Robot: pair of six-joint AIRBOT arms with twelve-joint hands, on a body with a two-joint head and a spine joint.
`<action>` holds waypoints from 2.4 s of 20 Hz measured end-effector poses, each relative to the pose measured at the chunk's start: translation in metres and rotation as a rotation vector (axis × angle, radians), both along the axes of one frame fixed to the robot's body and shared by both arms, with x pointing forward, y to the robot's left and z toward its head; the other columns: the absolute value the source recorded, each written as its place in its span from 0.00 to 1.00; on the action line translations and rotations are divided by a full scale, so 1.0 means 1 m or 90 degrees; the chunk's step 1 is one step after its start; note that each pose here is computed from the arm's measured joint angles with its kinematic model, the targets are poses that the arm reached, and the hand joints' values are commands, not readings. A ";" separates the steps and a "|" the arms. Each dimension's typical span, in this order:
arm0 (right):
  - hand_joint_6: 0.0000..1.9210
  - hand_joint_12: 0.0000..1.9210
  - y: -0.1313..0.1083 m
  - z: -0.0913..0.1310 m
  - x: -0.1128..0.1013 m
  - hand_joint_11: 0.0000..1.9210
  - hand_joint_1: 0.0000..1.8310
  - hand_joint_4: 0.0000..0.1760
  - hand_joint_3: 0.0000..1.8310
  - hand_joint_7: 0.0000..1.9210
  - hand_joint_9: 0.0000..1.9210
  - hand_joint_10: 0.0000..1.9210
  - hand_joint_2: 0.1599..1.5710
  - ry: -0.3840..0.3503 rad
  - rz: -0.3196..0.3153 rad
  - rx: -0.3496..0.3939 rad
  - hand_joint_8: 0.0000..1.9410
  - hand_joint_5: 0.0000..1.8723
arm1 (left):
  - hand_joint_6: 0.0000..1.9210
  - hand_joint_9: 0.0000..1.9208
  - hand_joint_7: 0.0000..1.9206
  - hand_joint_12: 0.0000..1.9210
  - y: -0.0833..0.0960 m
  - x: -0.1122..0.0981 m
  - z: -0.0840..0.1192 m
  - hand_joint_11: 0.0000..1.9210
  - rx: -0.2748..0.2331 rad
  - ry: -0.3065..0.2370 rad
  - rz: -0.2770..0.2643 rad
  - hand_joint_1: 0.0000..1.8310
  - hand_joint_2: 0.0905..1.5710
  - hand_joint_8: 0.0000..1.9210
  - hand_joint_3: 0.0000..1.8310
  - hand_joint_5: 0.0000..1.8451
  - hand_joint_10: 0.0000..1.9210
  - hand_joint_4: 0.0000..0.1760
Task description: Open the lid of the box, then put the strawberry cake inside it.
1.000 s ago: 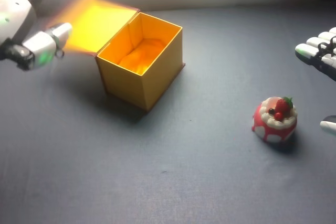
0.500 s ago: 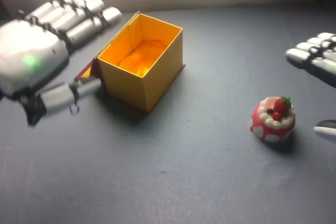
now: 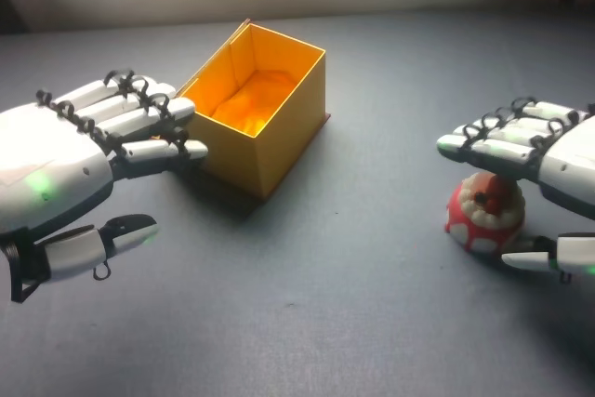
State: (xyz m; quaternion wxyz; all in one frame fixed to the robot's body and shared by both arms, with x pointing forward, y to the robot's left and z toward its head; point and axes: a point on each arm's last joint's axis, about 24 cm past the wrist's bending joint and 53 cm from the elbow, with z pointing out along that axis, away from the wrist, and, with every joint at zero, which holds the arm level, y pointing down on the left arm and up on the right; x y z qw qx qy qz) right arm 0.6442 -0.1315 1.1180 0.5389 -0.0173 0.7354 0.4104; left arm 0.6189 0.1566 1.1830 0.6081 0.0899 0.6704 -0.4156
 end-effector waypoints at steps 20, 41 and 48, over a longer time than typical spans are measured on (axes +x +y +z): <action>0.71 0.95 0.040 0.077 0.027 0.37 0.65 0.00 0.00 0.42 0.40 0.83 0.80 -0.121 0.044 0.015 0.79 0.31 | 0.00 0.00 0.02 0.09 0.004 -0.006 -0.007 0.00 -0.012 0.016 0.000 0.24 0.92 0.00 0.00 0.12 0.00 0.30; 0.60 0.91 0.130 0.174 0.075 0.42 0.72 0.00 0.00 0.39 0.44 0.82 0.76 -0.245 0.083 0.074 0.74 0.36 | 0.01 0.03 0.04 0.27 -0.008 0.002 -0.028 0.00 -0.020 0.052 -0.016 0.25 0.92 0.00 0.00 0.15 0.01 0.13; 0.64 0.98 0.171 0.177 0.085 0.53 0.64 0.00 0.00 0.41 0.48 0.90 0.79 -0.243 0.103 0.048 0.88 0.36 | 0.01 0.04 0.05 0.29 -0.021 0.005 -0.032 0.00 -0.024 0.057 -0.037 0.24 0.92 0.00 0.00 0.16 0.01 0.08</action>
